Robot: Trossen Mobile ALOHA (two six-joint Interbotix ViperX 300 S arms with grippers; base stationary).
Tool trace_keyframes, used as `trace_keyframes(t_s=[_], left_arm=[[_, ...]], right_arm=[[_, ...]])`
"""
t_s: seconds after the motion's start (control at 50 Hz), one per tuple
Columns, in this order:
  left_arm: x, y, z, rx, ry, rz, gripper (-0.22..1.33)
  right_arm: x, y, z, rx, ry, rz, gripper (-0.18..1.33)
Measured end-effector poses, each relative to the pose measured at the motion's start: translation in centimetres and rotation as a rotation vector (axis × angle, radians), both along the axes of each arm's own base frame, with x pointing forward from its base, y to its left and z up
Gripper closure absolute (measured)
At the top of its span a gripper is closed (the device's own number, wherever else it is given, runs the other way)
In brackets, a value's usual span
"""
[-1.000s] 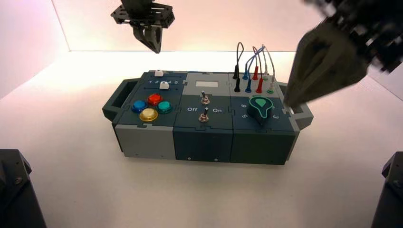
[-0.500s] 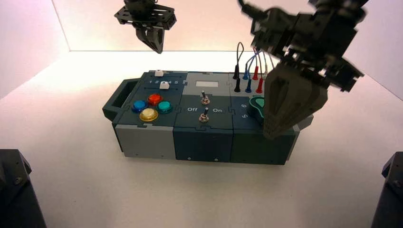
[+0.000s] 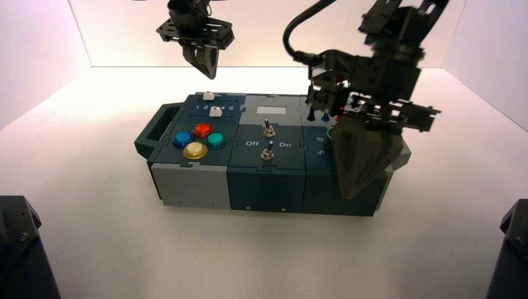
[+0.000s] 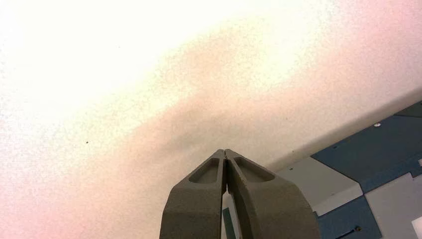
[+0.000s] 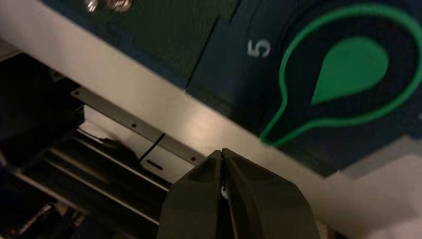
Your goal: Rotate the box counterclockwise.
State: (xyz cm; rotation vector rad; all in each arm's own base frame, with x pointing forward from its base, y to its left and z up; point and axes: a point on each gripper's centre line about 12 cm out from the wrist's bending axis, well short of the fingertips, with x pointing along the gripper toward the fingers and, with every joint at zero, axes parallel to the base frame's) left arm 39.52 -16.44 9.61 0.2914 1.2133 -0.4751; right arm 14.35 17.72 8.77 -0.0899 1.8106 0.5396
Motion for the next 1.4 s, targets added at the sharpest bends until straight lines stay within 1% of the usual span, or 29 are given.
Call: trace_keyframes(t_s=[0.04,0.06,0.08,0.14,0.24,0.38,0.52,0.8,0.92,0.96,1.14,1.28,1.4], left_arm=[[0.0,0.0,0.0,0.000,0.000,0.000,1.27],[0.0,0.0,0.0,-0.004,0.005,0.003,1.27],[-0.1,0.0,-0.1,-0.004,0.008,0.004,1.27],[-0.3,-0.2,-0.1,-0.001,0.011,-0.007,1.27],[-0.6,-0.7,-0.2,0.000,0.014,-0.021,1.27],[-0.9,-1.1,-0.2,0.001,0.020,-0.033,1.27],[-1.0,-1.4,-0.5,0.003,0.028,-0.039,1.27],[-1.6,-1.2,-1.8,0.027,0.086,-0.055,1.27],[-1.9,-1.2,-2.1,0.036,0.113,-0.062,1.27],[-2.3,-1.4,-2.4,0.043,0.130,-0.076,1.27],[-2.8,-1.8,-2.5,0.048,0.141,-0.091,1.27],[-2.9,-1.7,-2.6,0.051,0.147,-0.092,1.27],[-3.2,-1.5,-2.7,0.054,0.151,-0.095,1.27]], right_arm=[[0.0,0.0,0.0,-0.001,0.001,0.000,1.29],[0.2,0.1,-0.4,-0.010,-0.006,0.006,1.29],[0.3,0.1,-0.5,-0.010,-0.010,0.006,1.29],[0.7,0.2,-0.9,-0.019,-0.024,0.011,1.29],[0.7,0.4,-1.1,-0.022,-0.044,0.027,1.30],[0.9,0.4,-1.3,-0.021,-0.063,0.029,1.30],[1.0,0.5,-1.3,-0.018,-0.075,0.030,1.30],[1.1,0.5,-1.2,-0.015,-0.084,0.030,1.30],[1.1,0.5,-1.2,-0.015,-0.085,0.030,1.30],[1.1,0.5,-1.2,-0.015,-0.088,0.034,1.30],[1.2,0.5,-1.2,-0.013,-0.103,0.034,1.30],[1.0,0.2,-1.2,-0.022,-0.110,0.027,1.30],[1.1,0.0,-1.3,-0.038,-0.115,0.023,1.30]])
